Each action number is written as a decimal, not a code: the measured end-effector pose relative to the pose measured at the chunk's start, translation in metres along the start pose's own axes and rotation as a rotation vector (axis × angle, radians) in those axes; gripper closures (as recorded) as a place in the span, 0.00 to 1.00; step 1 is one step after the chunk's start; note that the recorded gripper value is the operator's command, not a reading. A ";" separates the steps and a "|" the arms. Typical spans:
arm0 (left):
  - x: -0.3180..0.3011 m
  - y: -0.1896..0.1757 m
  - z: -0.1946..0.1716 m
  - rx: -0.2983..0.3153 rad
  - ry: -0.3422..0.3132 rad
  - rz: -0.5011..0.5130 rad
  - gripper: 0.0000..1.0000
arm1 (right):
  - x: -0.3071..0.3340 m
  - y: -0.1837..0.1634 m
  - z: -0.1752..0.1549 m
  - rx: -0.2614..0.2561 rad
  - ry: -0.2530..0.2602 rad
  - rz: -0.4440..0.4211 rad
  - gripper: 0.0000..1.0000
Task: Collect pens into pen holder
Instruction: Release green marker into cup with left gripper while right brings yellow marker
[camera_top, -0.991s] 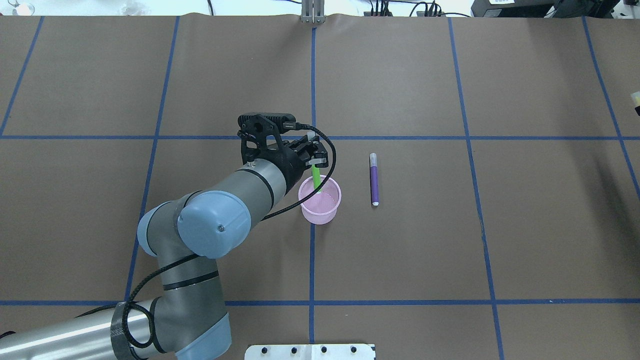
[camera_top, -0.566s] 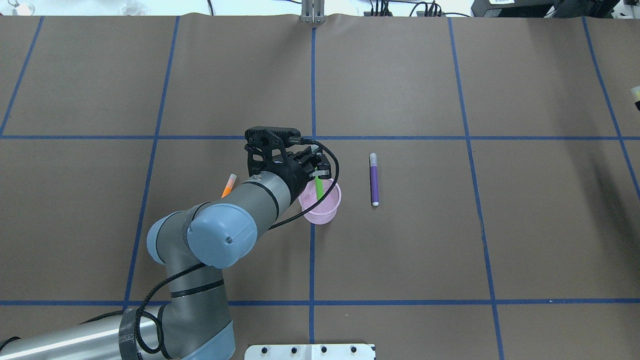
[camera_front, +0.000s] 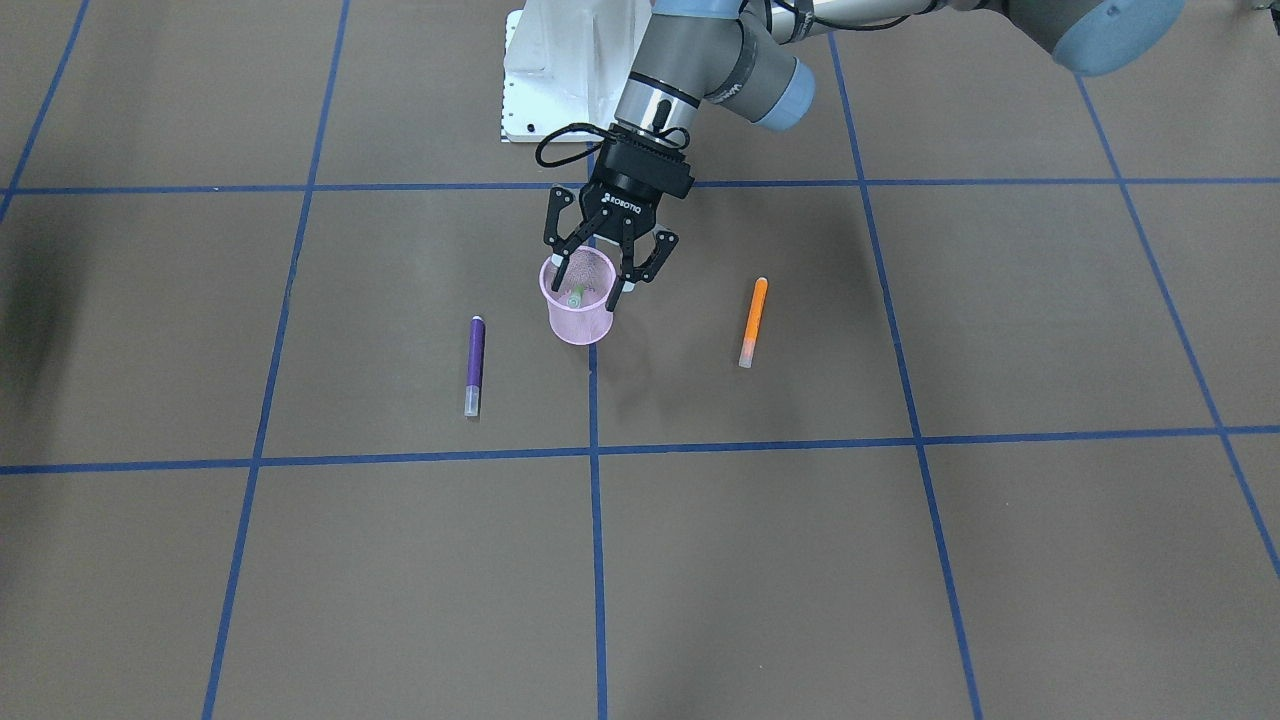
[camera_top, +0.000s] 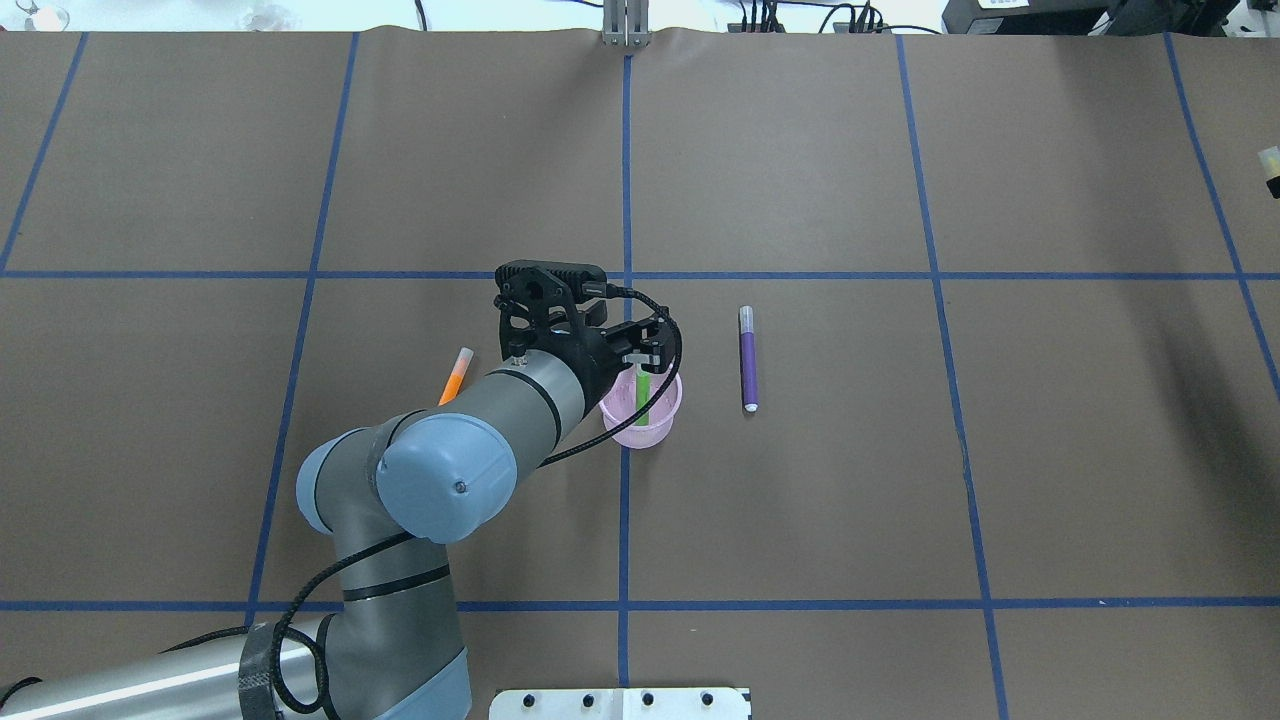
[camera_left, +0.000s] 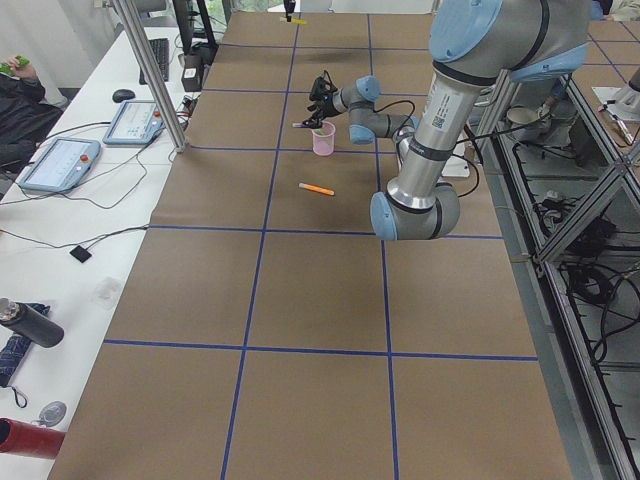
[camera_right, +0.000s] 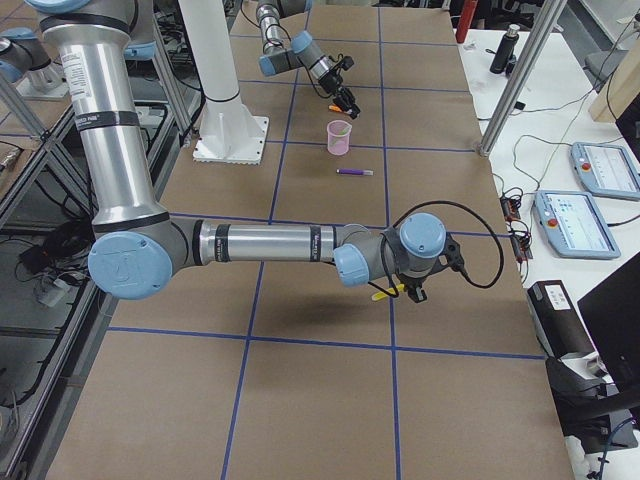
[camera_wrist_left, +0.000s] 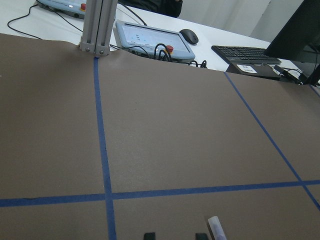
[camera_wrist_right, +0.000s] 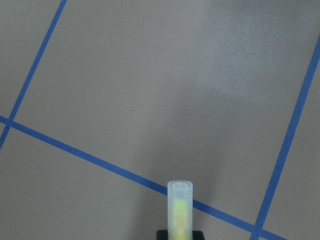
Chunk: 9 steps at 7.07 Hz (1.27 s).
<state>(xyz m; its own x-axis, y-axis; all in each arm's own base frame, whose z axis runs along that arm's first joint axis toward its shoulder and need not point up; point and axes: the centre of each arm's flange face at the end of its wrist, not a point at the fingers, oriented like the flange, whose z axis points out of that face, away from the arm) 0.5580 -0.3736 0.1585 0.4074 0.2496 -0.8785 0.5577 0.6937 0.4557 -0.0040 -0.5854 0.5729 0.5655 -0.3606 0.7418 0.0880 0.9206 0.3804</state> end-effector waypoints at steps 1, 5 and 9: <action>0.002 -0.010 -0.006 -0.012 0.019 0.001 0.02 | -0.026 -0.013 -0.019 0.043 -0.001 0.033 1.00; -0.062 -0.093 0.006 -0.309 -0.050 -0.005 0.05 | -0.138 -0.043 -0.068 0.172 -0.052 0.044 1.00; -0.144 -0.099 0.007 -0.583 -0.126 0.000 0.05 | -0.230 -0.049 -0.021 0.360 -0.108 -0.011 1.00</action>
<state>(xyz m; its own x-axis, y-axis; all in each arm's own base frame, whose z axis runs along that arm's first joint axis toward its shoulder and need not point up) 0.4493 -0.4829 0.2409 0.5098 0.1923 -0.8385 0.0834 0.9591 0.2706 -0.1212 -0.5450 0.3726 0.4748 -0.4019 0.7830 -0.2111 0.8117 0.5446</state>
